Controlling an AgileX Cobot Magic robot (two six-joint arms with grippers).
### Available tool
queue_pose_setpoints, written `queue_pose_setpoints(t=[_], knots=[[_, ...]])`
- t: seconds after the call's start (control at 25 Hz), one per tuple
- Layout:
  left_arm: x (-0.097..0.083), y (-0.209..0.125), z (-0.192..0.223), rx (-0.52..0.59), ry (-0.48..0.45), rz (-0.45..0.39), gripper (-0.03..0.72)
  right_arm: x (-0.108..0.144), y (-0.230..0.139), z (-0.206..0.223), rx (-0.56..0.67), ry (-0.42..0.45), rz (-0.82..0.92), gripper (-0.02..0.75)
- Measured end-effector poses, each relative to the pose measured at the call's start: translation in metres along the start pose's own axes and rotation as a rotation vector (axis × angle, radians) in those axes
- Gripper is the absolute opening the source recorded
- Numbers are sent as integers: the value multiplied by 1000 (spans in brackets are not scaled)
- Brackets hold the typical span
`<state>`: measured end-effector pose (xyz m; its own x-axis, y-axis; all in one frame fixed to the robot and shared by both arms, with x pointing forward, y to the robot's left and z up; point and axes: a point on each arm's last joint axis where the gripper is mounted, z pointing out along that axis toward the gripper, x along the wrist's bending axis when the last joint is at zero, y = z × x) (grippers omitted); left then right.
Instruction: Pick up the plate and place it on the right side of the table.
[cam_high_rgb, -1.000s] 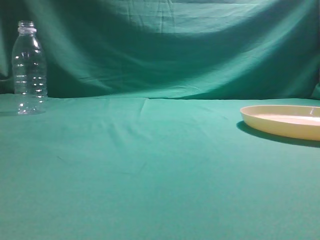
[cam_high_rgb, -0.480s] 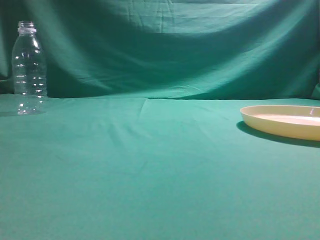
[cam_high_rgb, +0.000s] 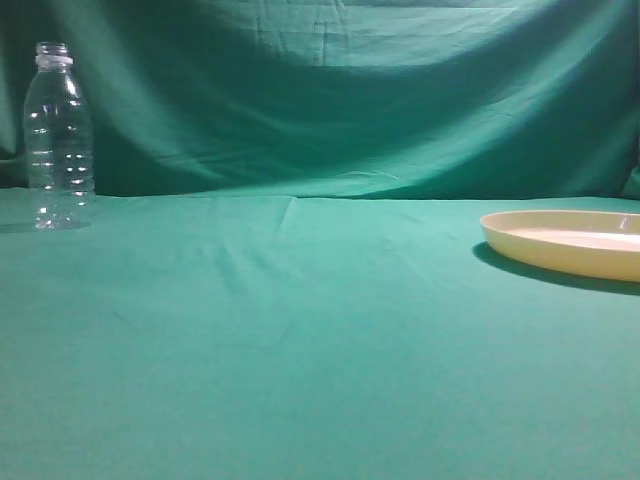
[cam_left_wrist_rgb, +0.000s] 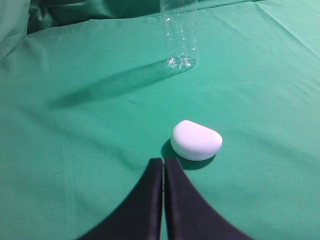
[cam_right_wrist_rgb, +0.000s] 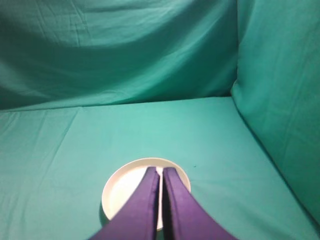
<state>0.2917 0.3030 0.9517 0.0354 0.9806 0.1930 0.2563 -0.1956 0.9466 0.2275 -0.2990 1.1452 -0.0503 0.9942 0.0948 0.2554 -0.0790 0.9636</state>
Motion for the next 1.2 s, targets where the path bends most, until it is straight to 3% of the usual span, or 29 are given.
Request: queue_pose_setpoints(t=[0.24,0.52,0.68,0.92,1.2], knots=[[0,0,0,0,0,0,0,0,-9,-6,-61,18,8,0],[0,0,0,0,0,0,0,-3,-48,42,-118,34,28,0],[0,0,0,0,0,0,0,-9,-89,70,-113,14,8,0],[0,0,0,0,0,0,0,-16,-144,99,-28,-13,-30,0],[0,0,0,0,0,0,0,-20,-177,111,67,-27,-49,0]])
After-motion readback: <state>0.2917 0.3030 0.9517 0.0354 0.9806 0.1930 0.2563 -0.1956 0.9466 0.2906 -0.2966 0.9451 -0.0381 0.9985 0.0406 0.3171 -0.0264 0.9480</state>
